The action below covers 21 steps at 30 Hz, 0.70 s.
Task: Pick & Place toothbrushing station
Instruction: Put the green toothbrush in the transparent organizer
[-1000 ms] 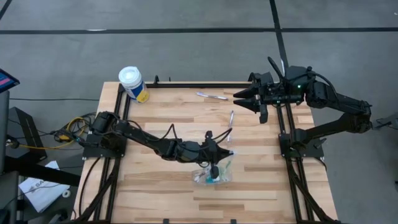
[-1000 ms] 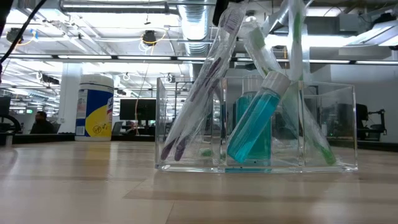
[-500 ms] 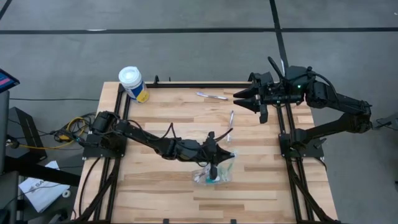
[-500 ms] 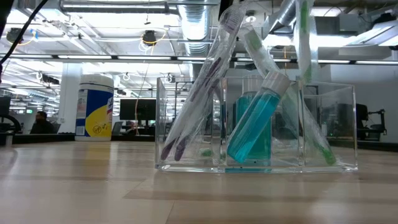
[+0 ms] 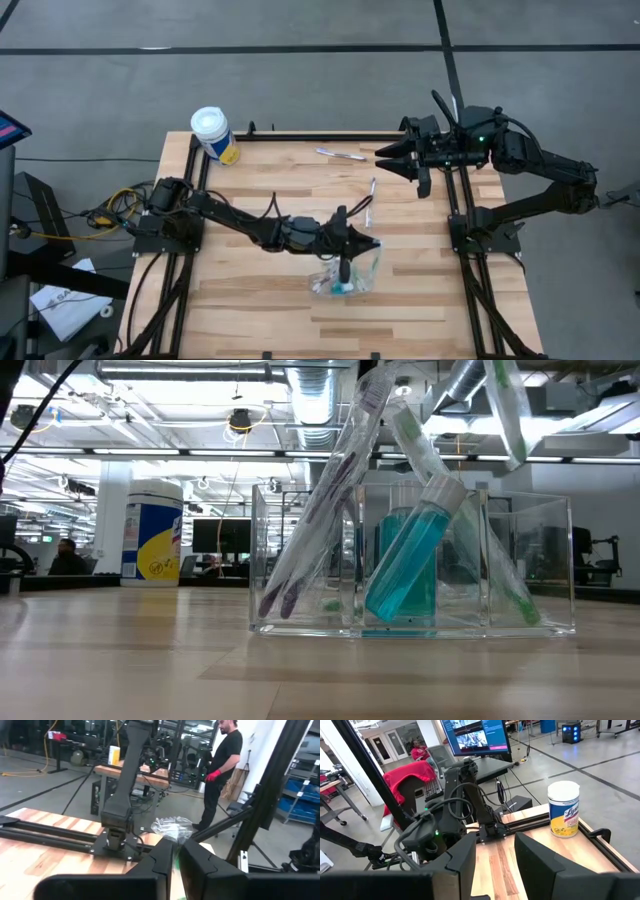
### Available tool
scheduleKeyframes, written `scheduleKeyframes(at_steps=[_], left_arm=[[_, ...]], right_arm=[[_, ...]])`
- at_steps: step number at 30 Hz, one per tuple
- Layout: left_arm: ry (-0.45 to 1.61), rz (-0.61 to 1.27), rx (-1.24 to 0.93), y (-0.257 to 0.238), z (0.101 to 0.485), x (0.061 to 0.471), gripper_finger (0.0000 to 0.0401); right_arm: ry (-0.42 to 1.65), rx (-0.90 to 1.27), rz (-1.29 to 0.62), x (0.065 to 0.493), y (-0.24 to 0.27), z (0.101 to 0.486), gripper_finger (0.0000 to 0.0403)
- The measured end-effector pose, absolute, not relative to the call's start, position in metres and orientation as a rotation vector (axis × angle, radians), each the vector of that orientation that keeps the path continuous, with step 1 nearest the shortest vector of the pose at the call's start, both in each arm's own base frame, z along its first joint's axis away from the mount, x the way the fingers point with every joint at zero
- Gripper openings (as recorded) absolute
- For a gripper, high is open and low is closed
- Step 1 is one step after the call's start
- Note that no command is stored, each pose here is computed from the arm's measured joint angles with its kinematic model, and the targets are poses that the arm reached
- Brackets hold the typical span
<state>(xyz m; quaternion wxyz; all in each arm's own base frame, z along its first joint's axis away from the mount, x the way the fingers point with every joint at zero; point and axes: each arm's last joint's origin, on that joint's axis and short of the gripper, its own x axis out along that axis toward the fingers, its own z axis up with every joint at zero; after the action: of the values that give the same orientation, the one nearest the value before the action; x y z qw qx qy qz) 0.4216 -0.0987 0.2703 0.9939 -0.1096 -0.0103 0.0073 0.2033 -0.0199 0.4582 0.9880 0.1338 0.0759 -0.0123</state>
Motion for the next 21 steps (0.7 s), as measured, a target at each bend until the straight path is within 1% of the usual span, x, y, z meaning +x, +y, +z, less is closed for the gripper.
scheduleKeyframes(at_steps=[10, 17, 21], left_arm=[[-0.014, -0.039, -0.219, -0.1, 0.269, 0.422, 0.0065], [0.02, -0.071, -0.216, -0.104, 0.252, 0.428, 0.0108], [0.007, -0.075, -0.256, -0.105, 0.247, 0.431, 0.0131]], right_arm=[[0.153, 0.271, -0.025, 0.203, -0.02, 0.458, 0.0127], [0.153, 0.27, -0.025, 0.203, -0.02, 0.458, 0.0127], [0.157, 0.271, -0.025, 0.203, -0.02, 0.458, 0.0127]])
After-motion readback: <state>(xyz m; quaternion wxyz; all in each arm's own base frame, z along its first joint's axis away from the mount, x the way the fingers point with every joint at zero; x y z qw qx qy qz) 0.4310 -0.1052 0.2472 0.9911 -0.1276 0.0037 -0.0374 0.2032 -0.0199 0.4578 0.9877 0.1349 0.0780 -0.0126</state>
